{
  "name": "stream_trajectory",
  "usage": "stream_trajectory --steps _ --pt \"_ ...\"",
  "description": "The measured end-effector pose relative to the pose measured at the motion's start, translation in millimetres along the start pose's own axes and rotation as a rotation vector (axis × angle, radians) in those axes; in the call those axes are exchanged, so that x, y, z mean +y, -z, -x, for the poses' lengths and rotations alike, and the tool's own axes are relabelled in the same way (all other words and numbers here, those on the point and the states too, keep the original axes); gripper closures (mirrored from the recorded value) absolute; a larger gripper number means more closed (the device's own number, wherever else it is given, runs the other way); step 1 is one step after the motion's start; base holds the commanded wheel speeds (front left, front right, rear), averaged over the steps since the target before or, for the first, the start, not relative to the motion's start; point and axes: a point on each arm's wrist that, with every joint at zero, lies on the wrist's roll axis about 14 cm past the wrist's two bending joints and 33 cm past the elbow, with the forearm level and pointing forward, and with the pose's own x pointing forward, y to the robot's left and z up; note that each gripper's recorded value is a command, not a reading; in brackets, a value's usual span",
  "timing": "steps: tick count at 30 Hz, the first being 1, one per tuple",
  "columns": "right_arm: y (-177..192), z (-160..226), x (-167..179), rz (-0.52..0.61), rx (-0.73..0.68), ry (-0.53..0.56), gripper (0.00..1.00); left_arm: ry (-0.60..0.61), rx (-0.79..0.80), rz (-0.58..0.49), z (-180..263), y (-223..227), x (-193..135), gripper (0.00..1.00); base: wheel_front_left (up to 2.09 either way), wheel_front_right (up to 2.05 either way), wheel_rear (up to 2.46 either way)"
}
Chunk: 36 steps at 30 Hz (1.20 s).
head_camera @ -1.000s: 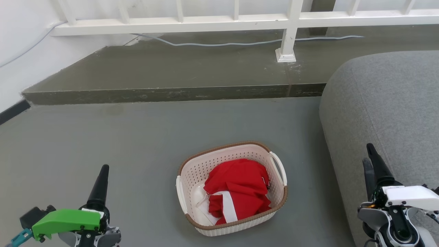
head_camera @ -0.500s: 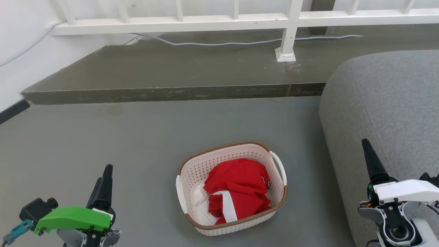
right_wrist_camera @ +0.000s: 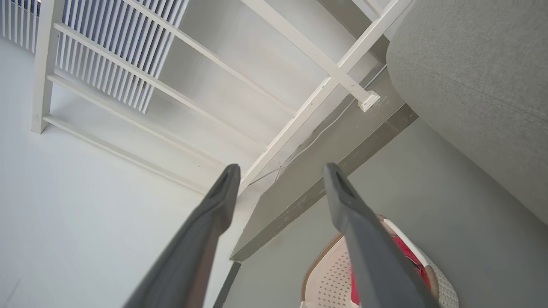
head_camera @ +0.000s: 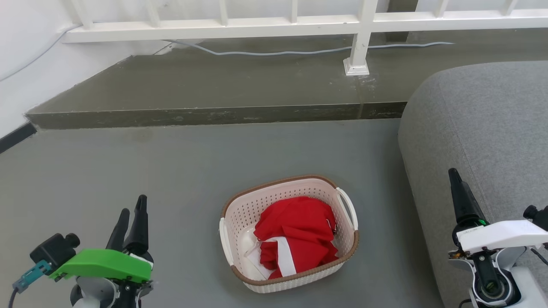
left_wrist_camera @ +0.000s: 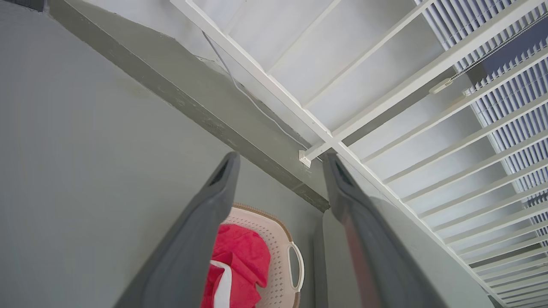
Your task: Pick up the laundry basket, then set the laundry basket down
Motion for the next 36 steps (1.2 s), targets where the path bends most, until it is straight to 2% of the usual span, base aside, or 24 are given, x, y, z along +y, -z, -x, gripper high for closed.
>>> stream_trajectory --steps 36 --pt "8 -6 39 0.420 -0.047 -0.158 0.00 0.118 -0.070 -0.422 -5 0 -30 0.00 0.00 0.00 0.00"
